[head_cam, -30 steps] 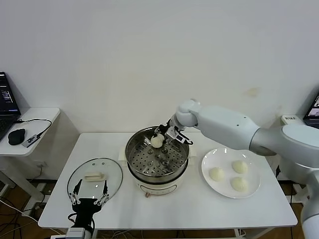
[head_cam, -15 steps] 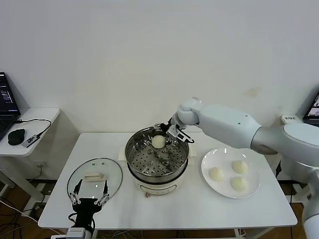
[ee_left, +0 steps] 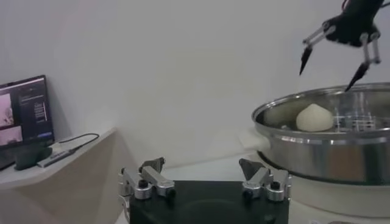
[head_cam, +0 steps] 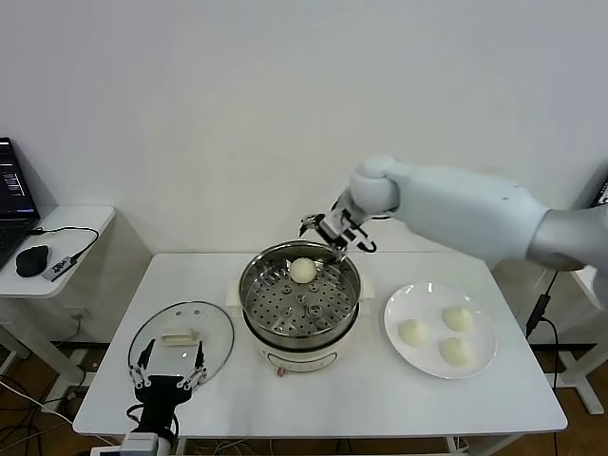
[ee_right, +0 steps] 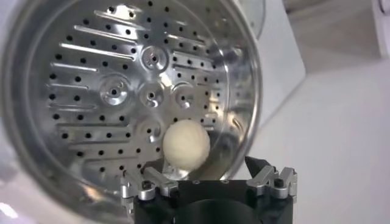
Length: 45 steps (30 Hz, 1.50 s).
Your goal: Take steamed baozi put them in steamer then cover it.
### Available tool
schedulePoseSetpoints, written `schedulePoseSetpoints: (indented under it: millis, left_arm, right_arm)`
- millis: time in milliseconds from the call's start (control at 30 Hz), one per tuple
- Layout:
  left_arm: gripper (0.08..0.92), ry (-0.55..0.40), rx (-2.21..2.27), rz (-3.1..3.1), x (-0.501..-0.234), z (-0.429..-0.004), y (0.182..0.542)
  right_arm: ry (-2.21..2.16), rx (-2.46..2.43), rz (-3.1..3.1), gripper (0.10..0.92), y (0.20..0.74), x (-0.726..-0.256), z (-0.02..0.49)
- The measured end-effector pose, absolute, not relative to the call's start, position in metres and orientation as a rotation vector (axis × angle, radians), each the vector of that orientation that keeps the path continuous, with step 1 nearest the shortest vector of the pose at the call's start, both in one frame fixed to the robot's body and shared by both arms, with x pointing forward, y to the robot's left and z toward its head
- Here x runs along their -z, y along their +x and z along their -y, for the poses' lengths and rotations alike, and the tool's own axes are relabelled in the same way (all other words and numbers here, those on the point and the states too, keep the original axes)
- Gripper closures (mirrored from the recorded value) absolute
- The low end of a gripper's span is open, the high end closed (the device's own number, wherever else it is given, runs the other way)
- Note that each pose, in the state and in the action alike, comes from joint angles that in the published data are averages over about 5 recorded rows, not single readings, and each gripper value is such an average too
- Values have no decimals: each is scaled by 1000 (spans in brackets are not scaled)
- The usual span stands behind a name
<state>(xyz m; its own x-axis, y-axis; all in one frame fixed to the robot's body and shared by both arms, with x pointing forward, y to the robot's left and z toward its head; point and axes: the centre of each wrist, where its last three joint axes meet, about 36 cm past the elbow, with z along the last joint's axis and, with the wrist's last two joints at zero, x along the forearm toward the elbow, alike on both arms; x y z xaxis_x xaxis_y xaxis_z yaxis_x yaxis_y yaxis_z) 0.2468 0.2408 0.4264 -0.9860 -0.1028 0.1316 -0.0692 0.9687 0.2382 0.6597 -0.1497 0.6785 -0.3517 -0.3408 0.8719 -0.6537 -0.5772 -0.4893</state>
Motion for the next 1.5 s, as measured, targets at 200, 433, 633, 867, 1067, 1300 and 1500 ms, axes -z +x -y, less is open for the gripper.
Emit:
schedulePoseSetpoints:
  millis: [200, 433, 633, 867, 1067, 1300, 1500]
  left_arm:
    - [177, 127, 352, 2974, -433, -249, 253]
    - [177, 104, 368, 2969, -433, -253, 258]
    - [177, 86, 382, 2957, -431, -254, 259]
    - [177, 89, 388, 2953, -432, -254, 259]
    - [177, 98, 387, 2943, -430, -254, 256]
    - [177, 115, 390, 2936, -429, -256, 255]
    - [177, 122, 400, 2934, -429, -259, 256]
  right_arm:
    - [1517, -1874, 1411, 200, 634, -689, 205]
    - [1405, -1693, 1528, 200, 600, -667, 280]
    - [1332, -1552, 1586, 200, 574, -620, 329]
    - [1283, -1459, 1555, 200, 551, -563, 356]
    - [1253, -1436, 1524, 200, 549, -536, 365]
    - [1232, -1416, 1501, 200, 560, -510, 366]
    - [1225, -1400, 1498, 200, 575, -490, 360]
